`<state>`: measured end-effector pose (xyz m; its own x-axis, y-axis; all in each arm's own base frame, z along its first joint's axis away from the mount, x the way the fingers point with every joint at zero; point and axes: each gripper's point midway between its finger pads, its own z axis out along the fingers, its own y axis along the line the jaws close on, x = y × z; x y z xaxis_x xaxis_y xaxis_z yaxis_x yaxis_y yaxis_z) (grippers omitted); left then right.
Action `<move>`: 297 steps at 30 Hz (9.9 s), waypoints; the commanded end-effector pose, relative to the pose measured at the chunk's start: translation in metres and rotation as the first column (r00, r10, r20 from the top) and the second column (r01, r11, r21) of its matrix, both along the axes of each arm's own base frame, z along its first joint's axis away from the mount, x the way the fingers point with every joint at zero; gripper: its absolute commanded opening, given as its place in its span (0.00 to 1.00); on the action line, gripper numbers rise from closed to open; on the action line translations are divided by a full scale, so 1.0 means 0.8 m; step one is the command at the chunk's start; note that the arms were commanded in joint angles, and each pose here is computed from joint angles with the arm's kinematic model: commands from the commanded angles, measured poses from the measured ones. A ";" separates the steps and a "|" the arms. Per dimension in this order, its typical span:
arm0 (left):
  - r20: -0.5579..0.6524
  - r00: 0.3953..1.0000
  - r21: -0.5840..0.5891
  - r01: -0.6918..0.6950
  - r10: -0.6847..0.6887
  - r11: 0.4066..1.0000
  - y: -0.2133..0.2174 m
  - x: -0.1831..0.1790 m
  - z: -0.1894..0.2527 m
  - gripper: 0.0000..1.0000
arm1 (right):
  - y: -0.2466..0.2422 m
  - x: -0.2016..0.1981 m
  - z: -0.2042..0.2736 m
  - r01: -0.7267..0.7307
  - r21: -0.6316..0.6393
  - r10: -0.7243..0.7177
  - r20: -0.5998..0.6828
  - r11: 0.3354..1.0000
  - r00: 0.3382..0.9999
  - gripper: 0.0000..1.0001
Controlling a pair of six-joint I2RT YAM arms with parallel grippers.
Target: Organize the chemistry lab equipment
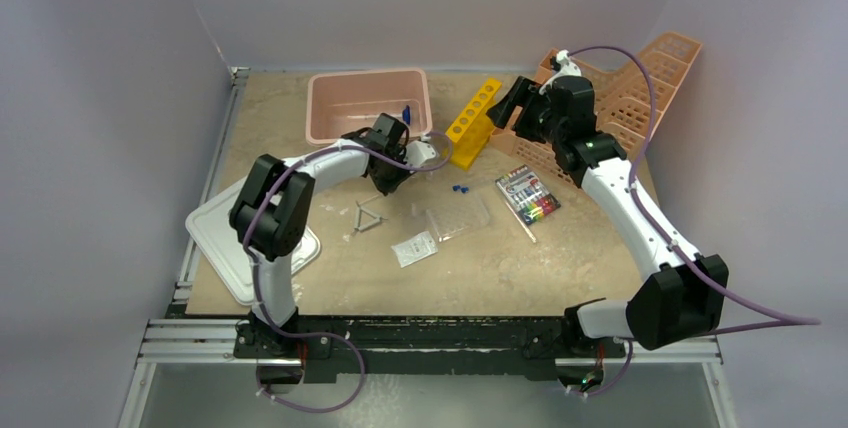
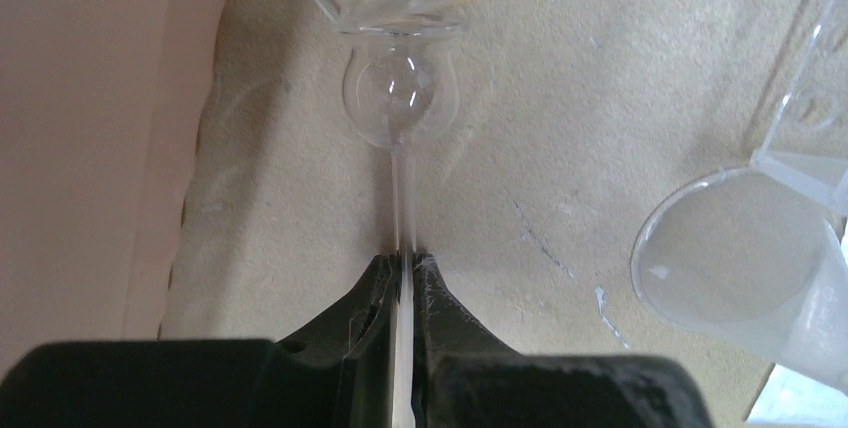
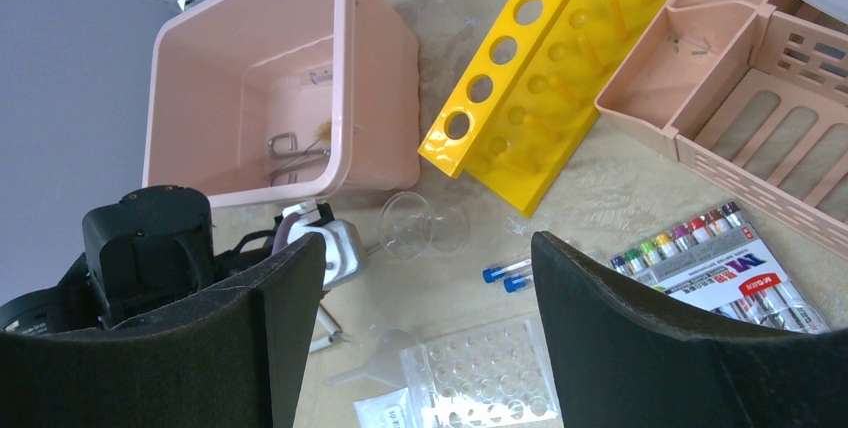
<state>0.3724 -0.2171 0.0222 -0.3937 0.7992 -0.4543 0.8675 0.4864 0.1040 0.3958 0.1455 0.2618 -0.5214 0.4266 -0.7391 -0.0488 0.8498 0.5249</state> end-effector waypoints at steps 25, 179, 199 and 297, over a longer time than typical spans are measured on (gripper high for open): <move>0.299 0.947 -0.051 0.136 -0.115 0.989 0.019 -0.011 0.222 0.00 | -0.002 0.001 0.036 0.014 0.037 -0.017 0.070 0.999 0.997 0.77; 0.031 0.998 -0.050 0.059 -0.058 0.997 0.069 -0.099 0.095 0.00 | -0.002 0.017 0.034 0.011 -0.010 -0.010 0.090 1.000 0.996 0.77; 0.373 0.927 -0.152 0.022 0.037 0.988 0.080 0.083 0.266 0.00 | -0.016 0.004 0.043 0.053 -0.017 -0.051 0.109 0.998 0.993 0.77; -0.354 0.687 -0.652 -0.668 0.635 0.360 0.019 -0.139 0.102 0.53 | 0.150 -0.224 -0.182 -0.346 -0.225 0.277 -0.288 0.911 0.917 0.70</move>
